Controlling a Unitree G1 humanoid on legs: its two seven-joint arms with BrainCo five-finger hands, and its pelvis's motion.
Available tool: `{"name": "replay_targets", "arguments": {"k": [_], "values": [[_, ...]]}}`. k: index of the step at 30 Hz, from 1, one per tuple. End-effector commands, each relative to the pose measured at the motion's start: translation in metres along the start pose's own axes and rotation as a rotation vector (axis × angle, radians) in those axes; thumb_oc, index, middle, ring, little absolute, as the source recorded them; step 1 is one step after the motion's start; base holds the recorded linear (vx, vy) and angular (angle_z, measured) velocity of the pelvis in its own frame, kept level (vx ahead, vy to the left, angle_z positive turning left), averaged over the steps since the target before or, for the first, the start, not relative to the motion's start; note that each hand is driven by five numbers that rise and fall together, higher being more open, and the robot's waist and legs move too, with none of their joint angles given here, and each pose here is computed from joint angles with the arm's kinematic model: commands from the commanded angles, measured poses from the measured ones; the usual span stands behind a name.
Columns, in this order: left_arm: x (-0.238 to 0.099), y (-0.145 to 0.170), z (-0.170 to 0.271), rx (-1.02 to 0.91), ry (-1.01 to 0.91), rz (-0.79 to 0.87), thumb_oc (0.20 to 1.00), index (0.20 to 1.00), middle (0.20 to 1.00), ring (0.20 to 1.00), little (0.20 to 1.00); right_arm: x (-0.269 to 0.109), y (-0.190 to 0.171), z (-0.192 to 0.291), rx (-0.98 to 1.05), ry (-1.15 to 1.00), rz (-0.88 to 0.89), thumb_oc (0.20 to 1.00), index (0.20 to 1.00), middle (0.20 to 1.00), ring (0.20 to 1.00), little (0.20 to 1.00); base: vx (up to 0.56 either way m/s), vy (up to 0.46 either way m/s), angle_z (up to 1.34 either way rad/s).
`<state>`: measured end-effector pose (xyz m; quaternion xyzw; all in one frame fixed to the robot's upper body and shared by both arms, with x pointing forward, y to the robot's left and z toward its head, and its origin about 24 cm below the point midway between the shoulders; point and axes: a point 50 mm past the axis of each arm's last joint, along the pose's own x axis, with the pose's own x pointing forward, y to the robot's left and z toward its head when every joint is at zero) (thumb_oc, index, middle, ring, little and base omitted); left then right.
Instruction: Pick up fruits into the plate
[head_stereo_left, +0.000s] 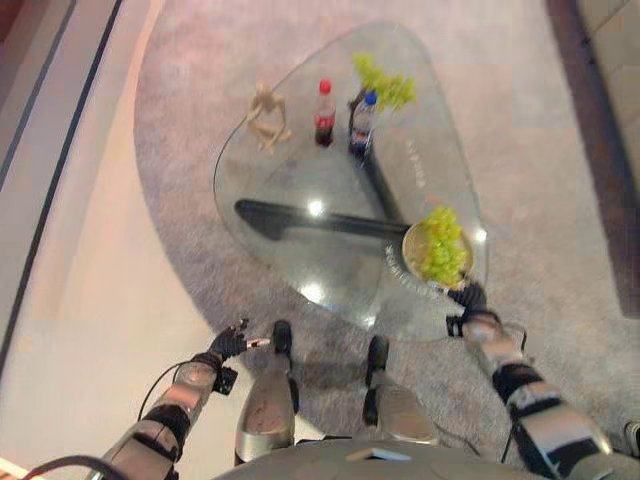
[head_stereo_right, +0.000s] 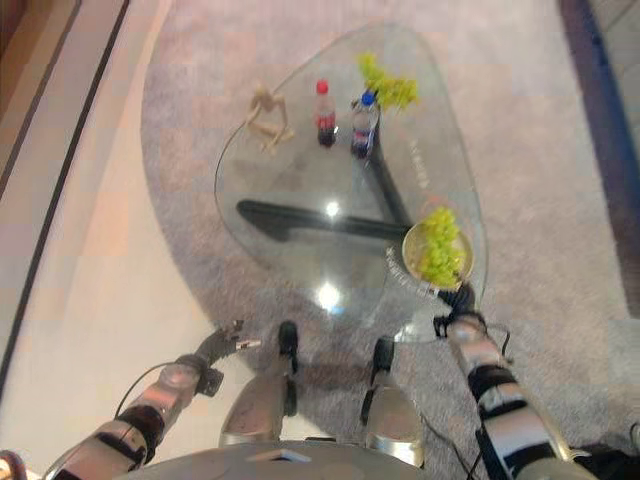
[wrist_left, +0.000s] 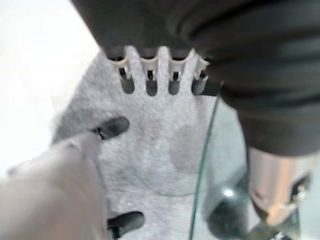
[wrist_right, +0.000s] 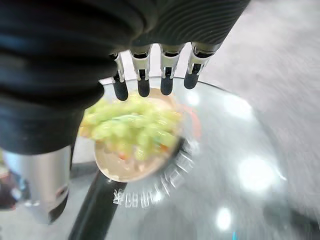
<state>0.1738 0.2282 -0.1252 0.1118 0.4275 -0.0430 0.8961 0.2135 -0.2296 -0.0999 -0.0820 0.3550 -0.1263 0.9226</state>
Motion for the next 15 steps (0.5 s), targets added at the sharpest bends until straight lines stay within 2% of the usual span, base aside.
{"name": "replay_targets", "arguments": {"k": [1, 7, 11, 15], "values": [[-0.002, -0.015, -0.026, -0.097, 0.099, -0.03, 1.0, 1.0, 1.0, 1.0, 1.0, -0.007, 0.003, -0.028, 0.082, 0.073, 0.133, 1.0, 1.0, 1.0, 1.0, 1.0, 0.25, 0.037, -0.11], [-0.011, -0.026, -0.057, -0.145, 0.216, -0.065, 1.0, 1.0, 1.0, 1.0, 1.0, -0.032, 0.013, -0.095, 0.129, 0.316, 0.243, 1.0, 1.0, 1.0, 1.0, 1.0, 0.11, 0.028, -0.06], [-0.014, -0.033, -0.067, -0.168, 0.255, -0.08, 1.0, 1.0, 1.0, 1.0, 1.0, -0.045, 0.015, -0.117, 0.039, 0.407, 0.292, 1.0, 1.0, 1.0, 1.0, 1.0, 0.07, 0.037, -0.04], [-0.017, -0.038, -0.075, -0.169, 0.305, -0.082, 1.0, 1.0, 1.0, 1.0, 1.0, -0.051, 0.008, -0.131, -0.034, 0.472, 0.245, 1.0, 1.0, 1.0, 1.0, 1.0, 0.05, 0.028, -0.01]]}}
